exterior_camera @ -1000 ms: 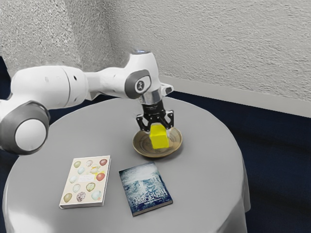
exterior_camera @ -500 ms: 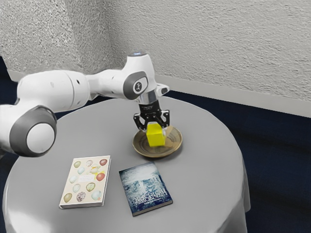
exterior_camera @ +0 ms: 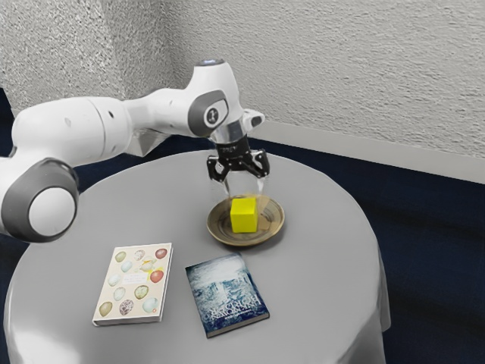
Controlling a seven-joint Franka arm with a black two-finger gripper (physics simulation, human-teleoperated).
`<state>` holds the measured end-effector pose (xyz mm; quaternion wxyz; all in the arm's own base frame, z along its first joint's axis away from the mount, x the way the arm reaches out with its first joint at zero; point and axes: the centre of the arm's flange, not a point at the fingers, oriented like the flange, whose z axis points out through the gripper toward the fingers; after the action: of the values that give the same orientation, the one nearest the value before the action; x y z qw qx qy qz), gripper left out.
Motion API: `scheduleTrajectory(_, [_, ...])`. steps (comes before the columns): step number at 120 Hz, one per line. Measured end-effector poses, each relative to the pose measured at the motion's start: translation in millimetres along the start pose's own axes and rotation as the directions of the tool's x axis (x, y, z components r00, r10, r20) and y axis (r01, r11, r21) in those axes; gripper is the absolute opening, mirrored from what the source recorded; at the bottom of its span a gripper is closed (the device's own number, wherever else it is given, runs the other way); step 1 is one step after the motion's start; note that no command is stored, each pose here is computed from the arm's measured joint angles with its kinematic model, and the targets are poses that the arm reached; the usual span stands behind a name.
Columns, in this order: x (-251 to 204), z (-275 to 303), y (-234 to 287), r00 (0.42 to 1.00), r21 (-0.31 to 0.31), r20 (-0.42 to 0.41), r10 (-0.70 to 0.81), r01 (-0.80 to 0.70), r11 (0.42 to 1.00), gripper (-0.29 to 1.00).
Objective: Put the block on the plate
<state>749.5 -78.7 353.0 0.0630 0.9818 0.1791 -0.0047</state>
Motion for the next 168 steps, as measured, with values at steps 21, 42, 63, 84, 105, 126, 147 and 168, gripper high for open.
scheduleTrajectory(21, [-30,-111,11,0.997,-0.008,-0.072,0.038,-0.039,0.999,0.68])
scheduleTrajectory(42, [-87,-209,-4,0.994,0.055,-0.070,0.078,-0.074,0.996,0.69])
scheduleTrajectory(63, [-136,-232,-70,0.998,0.146,0.023,0.065,-0.067,0.987,0.70])
scheduleTrajectory(84, [-166,-229,-132,0.993,0.146,0.105,0.056,-0.071,0.987,0.70])
scheduleTrajectory(105, [-168,-230,-167,0.990,0.124,0.110,0.084,-0.098,0.987,0.70])
scheduleTrajectory(126, [-178,-227,-136,0.972,0.117,0.114,0.204,-0.217,0.969,0.70])
scheduleTrajectory(147, [-180,-226,-127,0.957,0.112,0.118,0.266,-0.280,0.954,0.70])
scheduleTrajectory(168, [-174,-227,-140,0.955,0.109,0.112,0.275,-0.287,0.952,0.70])
